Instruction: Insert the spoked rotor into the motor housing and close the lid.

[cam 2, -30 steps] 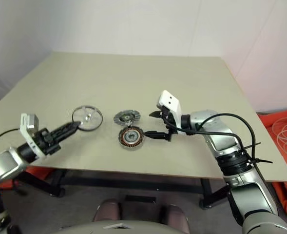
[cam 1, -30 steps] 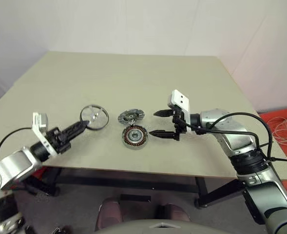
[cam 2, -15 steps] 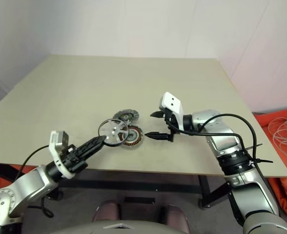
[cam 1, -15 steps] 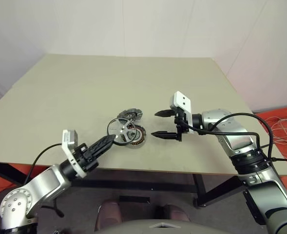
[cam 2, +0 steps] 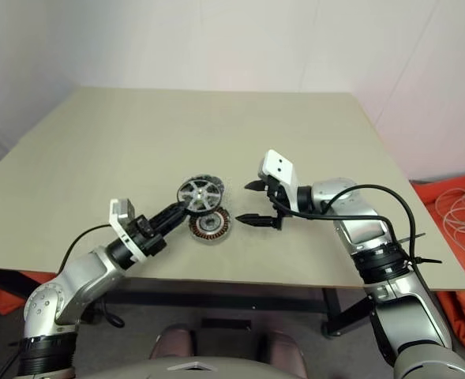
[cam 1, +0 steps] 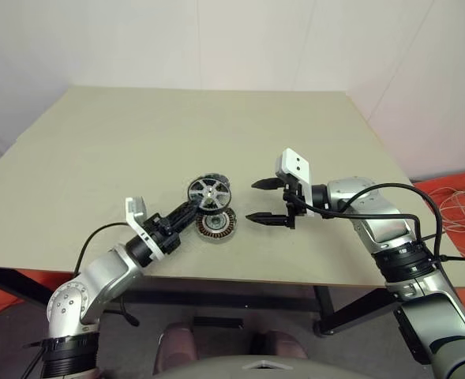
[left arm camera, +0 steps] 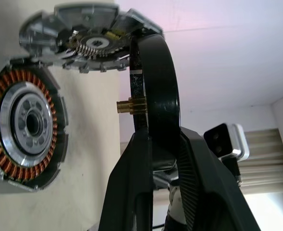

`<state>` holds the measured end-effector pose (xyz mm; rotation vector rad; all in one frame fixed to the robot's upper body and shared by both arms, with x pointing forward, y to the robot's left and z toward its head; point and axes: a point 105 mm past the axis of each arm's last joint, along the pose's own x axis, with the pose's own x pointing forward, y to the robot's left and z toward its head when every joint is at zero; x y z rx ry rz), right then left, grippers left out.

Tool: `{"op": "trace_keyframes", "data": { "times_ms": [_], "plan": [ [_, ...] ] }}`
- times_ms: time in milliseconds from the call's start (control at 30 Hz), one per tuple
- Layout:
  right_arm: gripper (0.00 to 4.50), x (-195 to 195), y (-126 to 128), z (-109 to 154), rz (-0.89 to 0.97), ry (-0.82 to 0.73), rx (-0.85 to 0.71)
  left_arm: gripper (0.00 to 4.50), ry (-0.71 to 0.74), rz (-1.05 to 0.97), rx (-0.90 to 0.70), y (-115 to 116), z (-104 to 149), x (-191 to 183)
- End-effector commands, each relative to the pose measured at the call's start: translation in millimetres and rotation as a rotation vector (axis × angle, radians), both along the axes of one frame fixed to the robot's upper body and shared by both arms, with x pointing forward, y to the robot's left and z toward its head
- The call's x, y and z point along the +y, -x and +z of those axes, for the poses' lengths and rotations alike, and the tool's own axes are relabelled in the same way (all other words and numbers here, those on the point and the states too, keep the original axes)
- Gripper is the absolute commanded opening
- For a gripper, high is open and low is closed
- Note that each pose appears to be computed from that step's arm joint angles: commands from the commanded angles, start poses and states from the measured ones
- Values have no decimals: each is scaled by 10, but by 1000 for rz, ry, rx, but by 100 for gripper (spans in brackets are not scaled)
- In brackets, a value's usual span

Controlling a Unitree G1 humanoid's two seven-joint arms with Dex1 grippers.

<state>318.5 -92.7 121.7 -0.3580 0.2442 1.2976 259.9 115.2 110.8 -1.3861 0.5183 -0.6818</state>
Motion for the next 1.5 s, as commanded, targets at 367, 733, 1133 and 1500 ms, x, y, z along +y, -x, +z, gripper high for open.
{"op": "trace_keyframes", "data": {
  "times_ms": [367, 733, 1133, 1500],
  "plan": [
    [450, 23, -8, 129, 5, -16, -50, 39, 9, -53, 33, 14, -77, -22],
    [450, 35, -13, 138, 3, -16, -52, 39, -4, -44, 51, -103, -145, -19],
    [450, 35, 5, 132, 8, -15, -46, 39, 10, -47, 68, -134, -191, -79],
    [450, 31, 16, 124, 13, -13, -38, 74, -3, -36, 92, -189, -267, -90]
  ]
}}
